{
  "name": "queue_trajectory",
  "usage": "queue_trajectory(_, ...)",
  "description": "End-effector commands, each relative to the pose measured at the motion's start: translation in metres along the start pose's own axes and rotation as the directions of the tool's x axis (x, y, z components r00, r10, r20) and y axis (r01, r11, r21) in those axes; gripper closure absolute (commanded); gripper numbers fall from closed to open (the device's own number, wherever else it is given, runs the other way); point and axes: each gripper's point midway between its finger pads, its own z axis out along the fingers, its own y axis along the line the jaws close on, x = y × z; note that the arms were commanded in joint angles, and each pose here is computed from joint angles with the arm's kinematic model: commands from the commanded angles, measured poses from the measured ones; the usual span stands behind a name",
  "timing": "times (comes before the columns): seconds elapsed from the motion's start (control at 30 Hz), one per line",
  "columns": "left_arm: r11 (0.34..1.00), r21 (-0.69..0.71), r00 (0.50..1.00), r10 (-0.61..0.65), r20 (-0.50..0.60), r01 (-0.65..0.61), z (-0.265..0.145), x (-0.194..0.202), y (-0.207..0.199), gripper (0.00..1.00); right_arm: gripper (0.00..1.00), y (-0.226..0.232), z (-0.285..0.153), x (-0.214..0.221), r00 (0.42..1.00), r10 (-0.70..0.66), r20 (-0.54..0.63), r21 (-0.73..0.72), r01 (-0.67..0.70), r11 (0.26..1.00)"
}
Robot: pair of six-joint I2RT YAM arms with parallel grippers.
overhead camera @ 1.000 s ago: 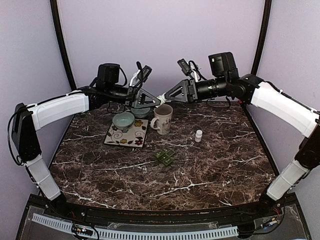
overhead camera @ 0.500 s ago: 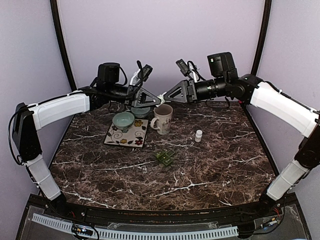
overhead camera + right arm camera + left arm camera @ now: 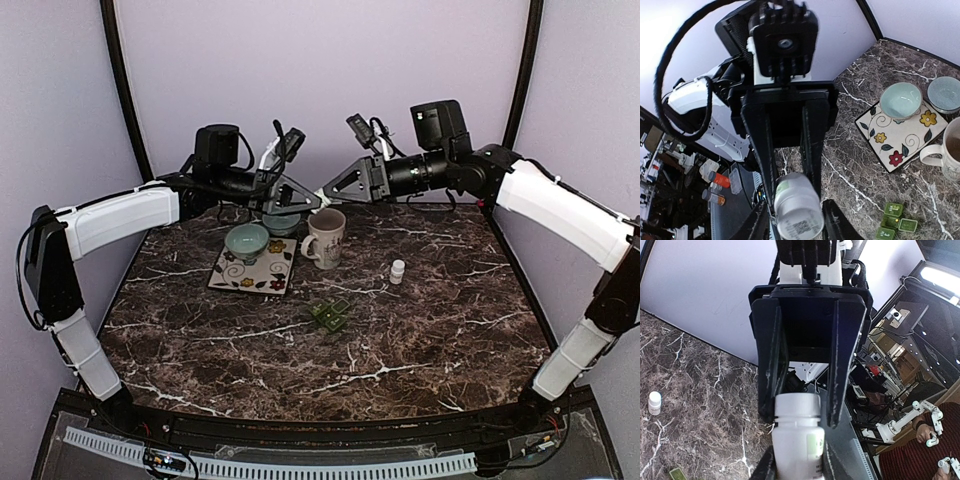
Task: Sort the pills into containers
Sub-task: Screw the lid of the pill bottle onto the pill bottle.
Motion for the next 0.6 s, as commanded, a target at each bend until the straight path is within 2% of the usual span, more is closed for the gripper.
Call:
queue_trajectory(0.0,0.999,0.024,0.999,0.037,0.005,-0.037,-0.001,-0.006,-0.009,1.0,0.69,0.009,0.006,-0.008,1.0,-0.027,0.007,-0.039,0.027,0.999)
queue_trajectory(0.1,0.999,0.025,0.999,0.036,0.004,-0.036,-0.001,-0.006,-0.008,1.0,0.76,0.007,0.008,-0.008,1.0,-0.021,0.0,-0.04,0.021,0.999)
queue_trajectory(0.23,0.999,0.015,0.999,0.048,0.008,-0.048,-0.001,-0.008,-0.008,1.0,0.95,0.004,0.01,-0.008,1.0,-0.019,-0.006,-0.031,0.018,0.999)
queue_trajectory(0.3,0.998,-0.003,0.998,0.06,0.009,-0.06,-0.001,-0.009,-0.006,1.0,1.0,0.004,0.01,-0.009,1.0,-0.017,-0.003,-0.029,0.017,0.999)
queue_trajectory(0.57,0.974,-0.16,0.986,0.164,0.025,-0.158,-0.008,-0.015,0.004,1.0,1.0,0.0,0.013,-0.014,0.999,0.049,-0.001,-0.045,-0.049,0.998)
